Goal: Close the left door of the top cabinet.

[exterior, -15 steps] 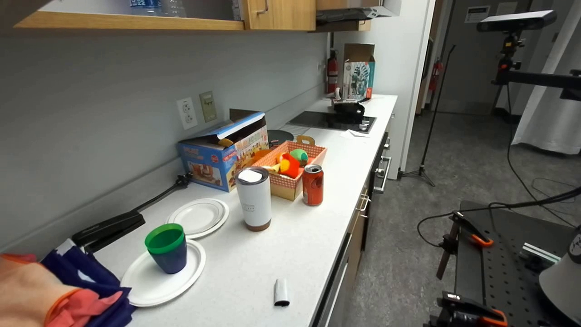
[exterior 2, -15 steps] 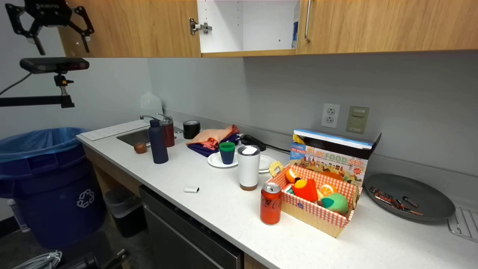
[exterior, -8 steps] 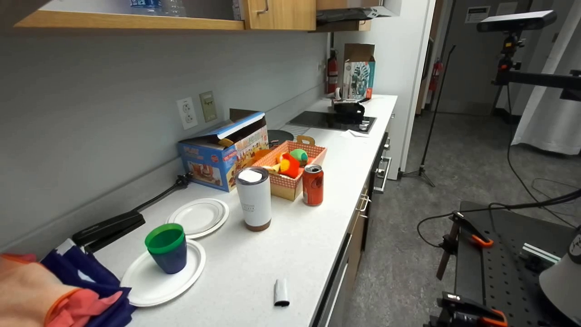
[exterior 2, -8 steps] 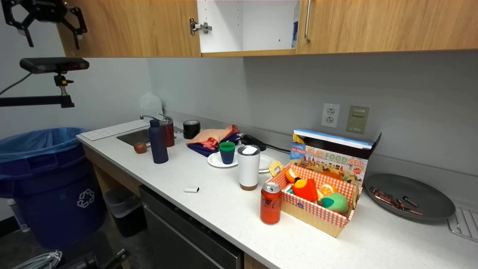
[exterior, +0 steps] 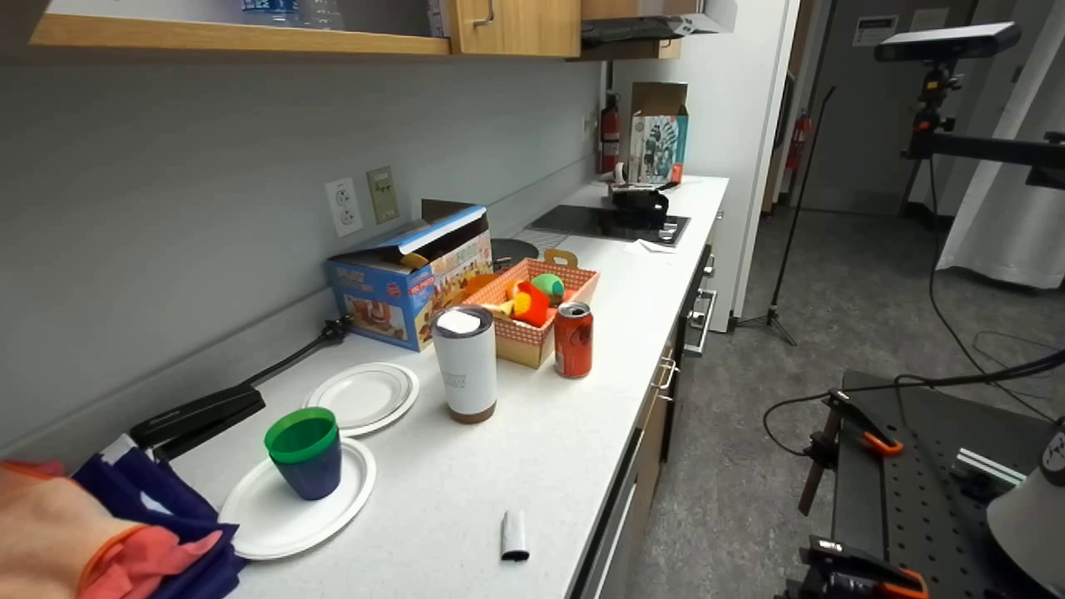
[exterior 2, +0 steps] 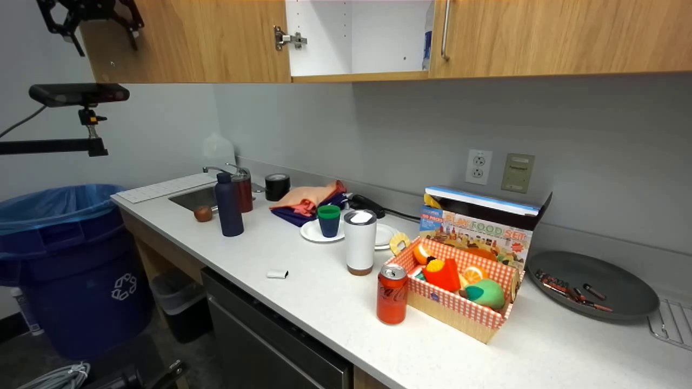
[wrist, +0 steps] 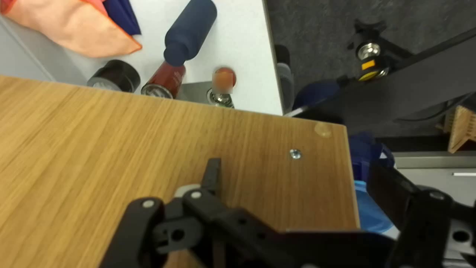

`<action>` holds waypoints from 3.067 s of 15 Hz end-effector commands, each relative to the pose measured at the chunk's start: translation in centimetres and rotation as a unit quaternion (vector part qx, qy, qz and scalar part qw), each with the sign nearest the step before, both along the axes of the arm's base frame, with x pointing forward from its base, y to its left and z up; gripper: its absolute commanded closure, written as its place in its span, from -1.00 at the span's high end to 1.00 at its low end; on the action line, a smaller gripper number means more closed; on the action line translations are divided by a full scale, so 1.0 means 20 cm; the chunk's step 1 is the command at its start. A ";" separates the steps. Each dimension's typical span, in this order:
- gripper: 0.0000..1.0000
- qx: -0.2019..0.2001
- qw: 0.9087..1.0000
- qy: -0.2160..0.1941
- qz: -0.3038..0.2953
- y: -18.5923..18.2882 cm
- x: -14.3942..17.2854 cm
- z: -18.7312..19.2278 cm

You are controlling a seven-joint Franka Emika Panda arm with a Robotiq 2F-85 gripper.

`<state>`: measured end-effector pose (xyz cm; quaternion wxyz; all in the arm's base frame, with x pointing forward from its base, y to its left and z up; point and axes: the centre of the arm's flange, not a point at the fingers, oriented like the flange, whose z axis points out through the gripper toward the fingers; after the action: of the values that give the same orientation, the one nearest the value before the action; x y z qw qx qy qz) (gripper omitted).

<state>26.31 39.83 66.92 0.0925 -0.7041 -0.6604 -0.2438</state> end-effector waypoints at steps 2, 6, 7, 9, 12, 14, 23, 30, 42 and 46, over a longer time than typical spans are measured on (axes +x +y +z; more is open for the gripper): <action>1.00 0.070 0.997 -0.043 0.010 0.04 0.01 -0.01; 1.00 0.089 0.994 -0.068 0.019 0.06 0.02 -0.02; 1.00 0.090 0.993 -0.070 0.026 0.07 0.02 -0.02; 1.00 0.089 0.992 -0.068 0.061 0.07 0.02 -0.02; 1.00 0.091 0.985 -0.059 0.137 0.08 0.02 -0.03; 1.00 0.103 0.976 -0.060 0.184 0.10 0.02 -0.04; 1.00 0.108 0.936 -0.095 0.322 0.12 0.02 -0.05; 1.00 0.095 0.912 -0.099 0.387 0.12 0.02 -0.06; 1.00 0.031 0.895 -0.119 0.428 0.10 0.05 -0.05; 1.00 -0.005 0.898 -0.151 0.413 0.07 0.10 -0.03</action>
<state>27.83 41.15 65.31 0.1154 -0.3191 -0.8982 -0.2795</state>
